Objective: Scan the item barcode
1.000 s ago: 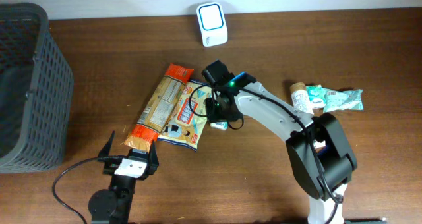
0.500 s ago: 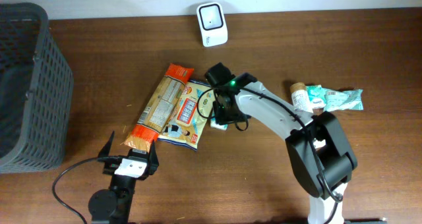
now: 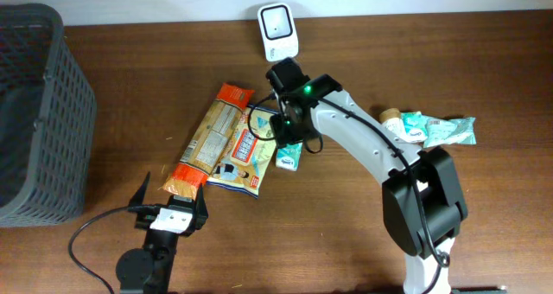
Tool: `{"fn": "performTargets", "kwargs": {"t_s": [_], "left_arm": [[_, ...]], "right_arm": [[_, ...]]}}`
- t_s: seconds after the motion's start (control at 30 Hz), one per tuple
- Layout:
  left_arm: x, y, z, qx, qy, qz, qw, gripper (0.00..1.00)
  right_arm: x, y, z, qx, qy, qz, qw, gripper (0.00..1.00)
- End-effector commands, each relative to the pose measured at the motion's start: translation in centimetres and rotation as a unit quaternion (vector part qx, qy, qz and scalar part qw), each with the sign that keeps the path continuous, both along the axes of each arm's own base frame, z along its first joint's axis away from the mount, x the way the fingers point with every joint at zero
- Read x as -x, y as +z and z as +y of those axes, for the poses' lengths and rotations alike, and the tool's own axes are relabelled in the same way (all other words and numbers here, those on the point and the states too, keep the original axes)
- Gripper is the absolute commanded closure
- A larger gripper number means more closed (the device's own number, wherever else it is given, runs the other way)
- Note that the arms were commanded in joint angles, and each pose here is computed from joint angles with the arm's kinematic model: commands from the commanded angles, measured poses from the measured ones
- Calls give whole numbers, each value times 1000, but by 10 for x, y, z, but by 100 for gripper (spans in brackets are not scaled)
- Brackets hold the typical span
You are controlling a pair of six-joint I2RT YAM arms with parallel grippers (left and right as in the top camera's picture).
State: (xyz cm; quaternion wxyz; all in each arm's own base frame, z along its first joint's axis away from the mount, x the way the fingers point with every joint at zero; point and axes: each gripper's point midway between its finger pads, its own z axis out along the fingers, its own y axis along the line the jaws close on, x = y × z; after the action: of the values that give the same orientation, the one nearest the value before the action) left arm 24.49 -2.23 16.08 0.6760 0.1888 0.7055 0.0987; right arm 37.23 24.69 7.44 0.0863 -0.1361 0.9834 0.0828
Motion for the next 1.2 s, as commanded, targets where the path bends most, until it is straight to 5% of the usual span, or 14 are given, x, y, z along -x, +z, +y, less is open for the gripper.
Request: {"fn": "performTargets", "kwargs": {"t_s": [0.0, 0.17, 0.7, 0.8, 0.9, 1.03, 1.13, 1.17], "left_arm": [[0, -2, 1, -6, 2, 1, 1000, 1], [0, -2, 1, -6, 2, 1, 1000, 1], [0, -2, 1, -6, 2, 1, 1000, 1], [0, -2, 1, -6, 2, 1, 1000, 1], [0, -2, 1, -6, 2, 1, 1000, 1], [0, -2, 1, -6, 2, 1, 1000, 1], [0, -2, 1, -6, 2, 1, 1000, 1], [0, -2, 1, -6, 2, 1, 1000, 1]], "right_arm": [[3, -9, 3, 28, -72, -6, 997, 48], [1, -4, 3, 128, -51, -93, 986, 47], [29, -69, 11, 214, 17, -51, 975, 49], [33, -74, 4, 226, 21, -46, 973, 65], [36, -76, 2, 230, 22, -41, 972, 96], [33, -51, 9, 189, 16, -18, 982, 96], [29, -4, 26, 63, 57, 14, 996, 96], [32, 23, 33, -39, 79, 45, 995, 96]]}}
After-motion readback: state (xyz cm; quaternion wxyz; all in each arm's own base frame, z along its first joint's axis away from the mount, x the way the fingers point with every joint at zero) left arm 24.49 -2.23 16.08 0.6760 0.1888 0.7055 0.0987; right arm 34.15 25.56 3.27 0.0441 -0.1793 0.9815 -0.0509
